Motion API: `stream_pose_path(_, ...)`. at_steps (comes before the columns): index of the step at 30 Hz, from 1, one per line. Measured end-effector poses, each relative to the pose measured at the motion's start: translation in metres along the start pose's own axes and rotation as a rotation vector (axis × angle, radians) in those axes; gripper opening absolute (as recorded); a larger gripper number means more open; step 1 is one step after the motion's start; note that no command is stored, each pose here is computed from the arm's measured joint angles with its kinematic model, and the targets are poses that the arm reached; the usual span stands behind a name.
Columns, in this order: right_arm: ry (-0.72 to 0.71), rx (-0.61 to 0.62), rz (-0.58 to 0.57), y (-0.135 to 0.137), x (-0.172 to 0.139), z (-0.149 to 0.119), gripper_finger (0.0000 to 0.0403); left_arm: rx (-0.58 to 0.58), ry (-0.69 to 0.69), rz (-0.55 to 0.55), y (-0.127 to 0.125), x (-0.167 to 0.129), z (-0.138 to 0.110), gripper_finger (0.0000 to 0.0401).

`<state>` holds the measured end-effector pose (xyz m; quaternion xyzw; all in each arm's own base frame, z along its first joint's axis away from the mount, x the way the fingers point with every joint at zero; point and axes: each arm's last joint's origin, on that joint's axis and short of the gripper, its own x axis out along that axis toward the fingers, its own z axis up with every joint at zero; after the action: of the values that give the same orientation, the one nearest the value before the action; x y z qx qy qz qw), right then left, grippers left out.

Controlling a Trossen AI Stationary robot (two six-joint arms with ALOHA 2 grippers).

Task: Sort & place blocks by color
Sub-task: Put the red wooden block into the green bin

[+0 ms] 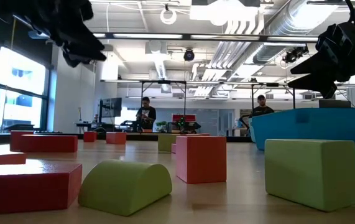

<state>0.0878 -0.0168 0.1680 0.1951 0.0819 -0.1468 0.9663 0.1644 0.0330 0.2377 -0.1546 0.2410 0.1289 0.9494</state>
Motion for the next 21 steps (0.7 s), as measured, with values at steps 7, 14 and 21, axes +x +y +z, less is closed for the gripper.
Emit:
stream_pose_path(7, 0.000, 0.000, 0.000, 0.000, 0.000, 0.000, 0.0222, -0.020, 0.212, -0.019, -0.009, 0.025, -0.019, 0.0158)
stream_pose_path(14, 0.000, 0.000, 0.000, 0.000, 0.000, 0.000, 0.0222, -0.027, 0.368, -0.015, -0.020, 0.041, -0.037, 0.0158)
stream_pose_path(21, 0.000, 0.000, 0.000, 0.000, 0.000, 0.000, 0.0222, -0.005, 0.484, -0.003, -0.028, 0.054, -0.054, 0.0158)
